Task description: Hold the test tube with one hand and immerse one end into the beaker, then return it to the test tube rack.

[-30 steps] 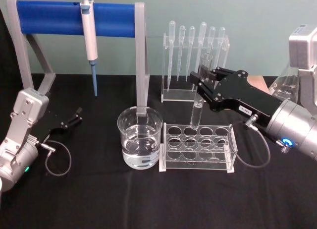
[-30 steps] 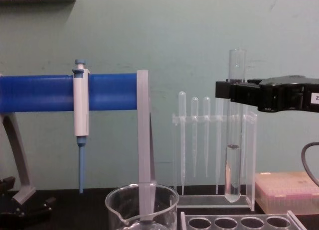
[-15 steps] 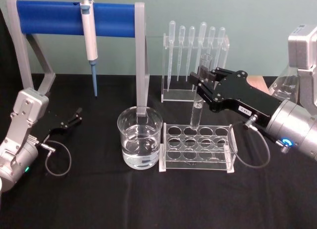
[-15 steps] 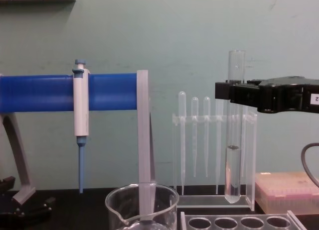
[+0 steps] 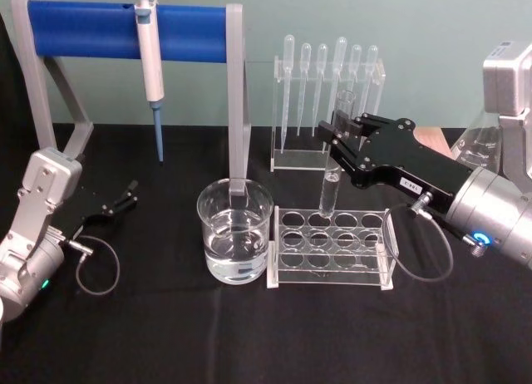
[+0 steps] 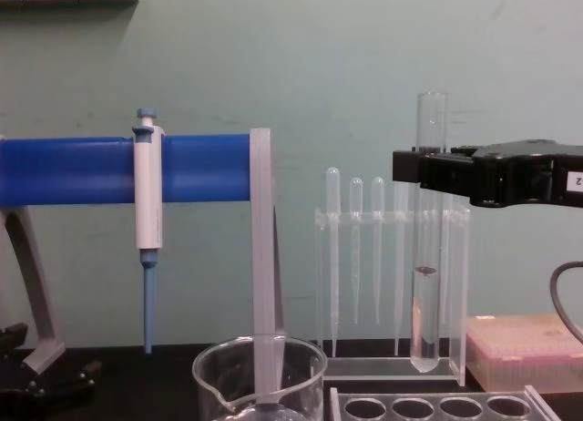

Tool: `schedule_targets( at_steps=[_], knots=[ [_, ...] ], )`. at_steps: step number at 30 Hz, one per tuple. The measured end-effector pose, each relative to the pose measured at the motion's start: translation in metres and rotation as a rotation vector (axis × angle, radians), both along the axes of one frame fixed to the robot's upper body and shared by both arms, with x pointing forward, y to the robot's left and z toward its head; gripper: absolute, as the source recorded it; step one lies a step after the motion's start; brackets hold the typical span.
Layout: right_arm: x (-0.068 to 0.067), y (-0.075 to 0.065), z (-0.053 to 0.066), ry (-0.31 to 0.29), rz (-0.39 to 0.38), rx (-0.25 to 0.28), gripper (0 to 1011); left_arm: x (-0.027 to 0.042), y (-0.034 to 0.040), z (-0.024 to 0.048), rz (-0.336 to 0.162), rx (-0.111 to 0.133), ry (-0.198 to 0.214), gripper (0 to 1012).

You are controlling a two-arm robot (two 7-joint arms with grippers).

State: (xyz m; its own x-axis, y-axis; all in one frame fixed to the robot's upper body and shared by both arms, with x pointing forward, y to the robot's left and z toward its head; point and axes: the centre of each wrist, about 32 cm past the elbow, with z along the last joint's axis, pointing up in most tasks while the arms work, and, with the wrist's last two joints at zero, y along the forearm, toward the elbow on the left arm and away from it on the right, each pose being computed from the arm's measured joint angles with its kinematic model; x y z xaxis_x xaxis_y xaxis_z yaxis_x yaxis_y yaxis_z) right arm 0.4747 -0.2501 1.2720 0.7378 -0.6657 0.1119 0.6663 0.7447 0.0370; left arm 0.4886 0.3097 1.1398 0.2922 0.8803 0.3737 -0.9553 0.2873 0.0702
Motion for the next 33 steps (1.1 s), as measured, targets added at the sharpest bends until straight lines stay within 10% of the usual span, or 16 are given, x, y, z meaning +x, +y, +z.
schedule_targets(
  at_steps=[33],
  knots=[
    [0.0, 0.0, 0.0, 0.0, 0.0, 0.0, 224, 0.0, 0.0, 0.0, 0.0, 0.0, 0.0, 1000]
  ],
)
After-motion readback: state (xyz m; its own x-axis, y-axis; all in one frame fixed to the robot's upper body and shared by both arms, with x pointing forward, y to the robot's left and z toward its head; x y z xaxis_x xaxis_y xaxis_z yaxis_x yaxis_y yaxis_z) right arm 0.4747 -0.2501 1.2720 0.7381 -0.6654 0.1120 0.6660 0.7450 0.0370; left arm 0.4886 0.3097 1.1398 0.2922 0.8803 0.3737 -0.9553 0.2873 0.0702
